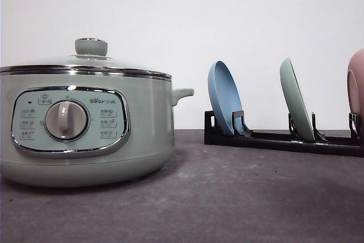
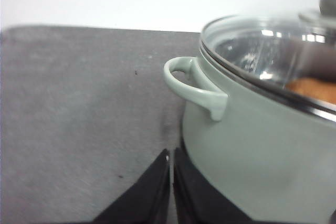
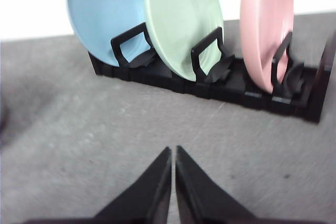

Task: Transfer potato from steamer to green plate

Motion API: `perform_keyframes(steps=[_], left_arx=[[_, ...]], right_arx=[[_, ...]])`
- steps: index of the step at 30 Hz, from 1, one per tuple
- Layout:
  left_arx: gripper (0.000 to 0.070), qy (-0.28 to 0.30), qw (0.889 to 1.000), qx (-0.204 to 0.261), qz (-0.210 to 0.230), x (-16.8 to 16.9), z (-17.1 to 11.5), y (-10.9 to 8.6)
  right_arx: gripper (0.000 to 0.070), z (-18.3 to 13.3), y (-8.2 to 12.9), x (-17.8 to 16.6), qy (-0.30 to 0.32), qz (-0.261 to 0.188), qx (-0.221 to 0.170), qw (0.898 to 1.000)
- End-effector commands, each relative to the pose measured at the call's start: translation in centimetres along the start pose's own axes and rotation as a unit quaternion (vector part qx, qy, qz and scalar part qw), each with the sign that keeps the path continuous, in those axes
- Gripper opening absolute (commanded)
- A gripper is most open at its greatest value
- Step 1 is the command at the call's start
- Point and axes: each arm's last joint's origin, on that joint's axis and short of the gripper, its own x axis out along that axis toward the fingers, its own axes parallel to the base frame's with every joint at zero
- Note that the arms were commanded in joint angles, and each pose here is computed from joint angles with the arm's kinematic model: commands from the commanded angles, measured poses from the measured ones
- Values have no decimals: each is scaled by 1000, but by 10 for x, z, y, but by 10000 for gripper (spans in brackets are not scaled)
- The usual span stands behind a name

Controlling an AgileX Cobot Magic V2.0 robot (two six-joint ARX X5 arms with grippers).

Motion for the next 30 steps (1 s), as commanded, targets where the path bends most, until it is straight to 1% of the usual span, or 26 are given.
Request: perform_keyframes(steps=[1, 4, 8, 11, 14, 20, 23, 26, 30], left_arx=[[3, 12, 995, -101, 4, 2, -7, 1], [3, 13, 987, -162, 4, 2, -7, 1], [3, 12, 979, -202, 4, 2, -7, 1], [3, 7, 974, -224, 2, 0, -2, 0], [3, -3, 973, -230, -5, -3, 7, -1], [3, -32, 974, -223, -28, -13, 34, -6], [3, -39, 974, -220, -31, -19, 51, -9], [3, -42, 976, -212, -32, -24, 69, -11], [3, -41, 980, -189, -41, -29, 95, -15]], right_arx=[[0, -1, 0, 0, 3, 0, 54, 999], [0, -1, 0, 0, 3, 1, 75, 997], [0, 0, 1, 0, 4, 24, 87, 996], [0, 3, 2, -1, 4, 26, 101, 995], [0, 10, 4, -4, -8, 30, 109, 994], [0, 37, 12, -14, -47, 42, 101, 993], [0, 53, 16, -22, -70, 49, 96, 992], [0, 71, 21, -29, -89, 54, 86, 991], [0, 96, 28, -36, -103, 57, 67, 991]])
